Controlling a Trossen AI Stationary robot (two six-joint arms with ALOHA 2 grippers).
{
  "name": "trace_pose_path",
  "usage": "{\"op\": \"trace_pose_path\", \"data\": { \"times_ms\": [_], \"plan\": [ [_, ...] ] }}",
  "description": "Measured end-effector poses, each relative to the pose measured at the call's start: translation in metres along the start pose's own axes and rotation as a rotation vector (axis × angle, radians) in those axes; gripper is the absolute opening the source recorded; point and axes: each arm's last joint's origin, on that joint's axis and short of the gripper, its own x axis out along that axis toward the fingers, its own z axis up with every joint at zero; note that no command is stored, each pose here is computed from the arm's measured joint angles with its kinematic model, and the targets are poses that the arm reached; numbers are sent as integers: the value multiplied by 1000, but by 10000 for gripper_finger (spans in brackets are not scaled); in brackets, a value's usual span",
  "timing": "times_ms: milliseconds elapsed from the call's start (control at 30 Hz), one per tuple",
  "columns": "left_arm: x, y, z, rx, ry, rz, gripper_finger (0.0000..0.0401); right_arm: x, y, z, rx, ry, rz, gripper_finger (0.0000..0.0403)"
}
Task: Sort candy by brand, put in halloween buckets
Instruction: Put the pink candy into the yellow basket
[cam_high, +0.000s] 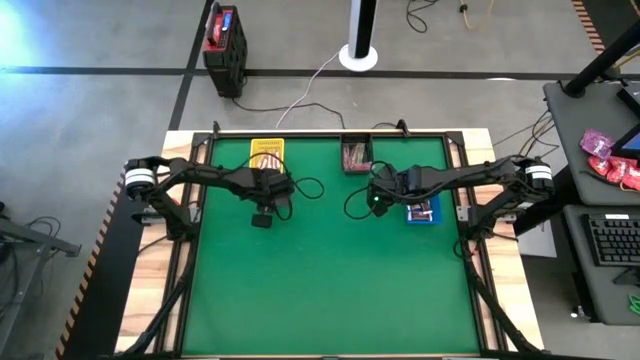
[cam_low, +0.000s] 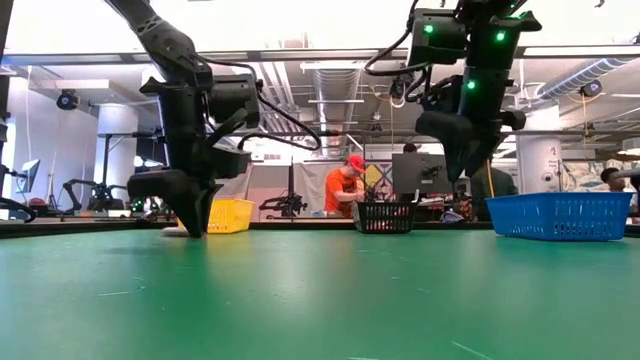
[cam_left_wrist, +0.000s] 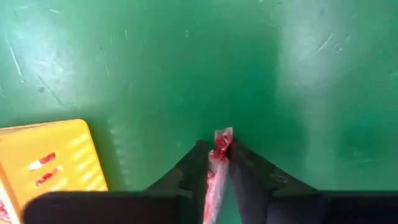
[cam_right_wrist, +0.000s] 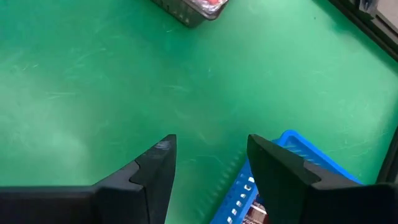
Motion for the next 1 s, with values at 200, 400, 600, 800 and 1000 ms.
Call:
{"op": "trace_pose_path", "data": {
  "times_ms": [200,400,600,800,1000],
  "plan": [
    [-8,-4,0,-41,-66,-94,7,-3,4,-4,-20,-7,12,192],
    [-26,-6,7,-41,-173,-144,0,-5,9,-6,-40,-23,28,192],
    [-57,-8,14,-37,-373,-158,0,-7,20,-8,-86,-83,89,192],
    [-94,-9,19,-82,-660,-173,0,-4,58,-22,-343,-412,353,192],
    [-123,-11,29,-172,-902,-195,0,-14,84,-31,-407,-906,620,192]
  ]
}}
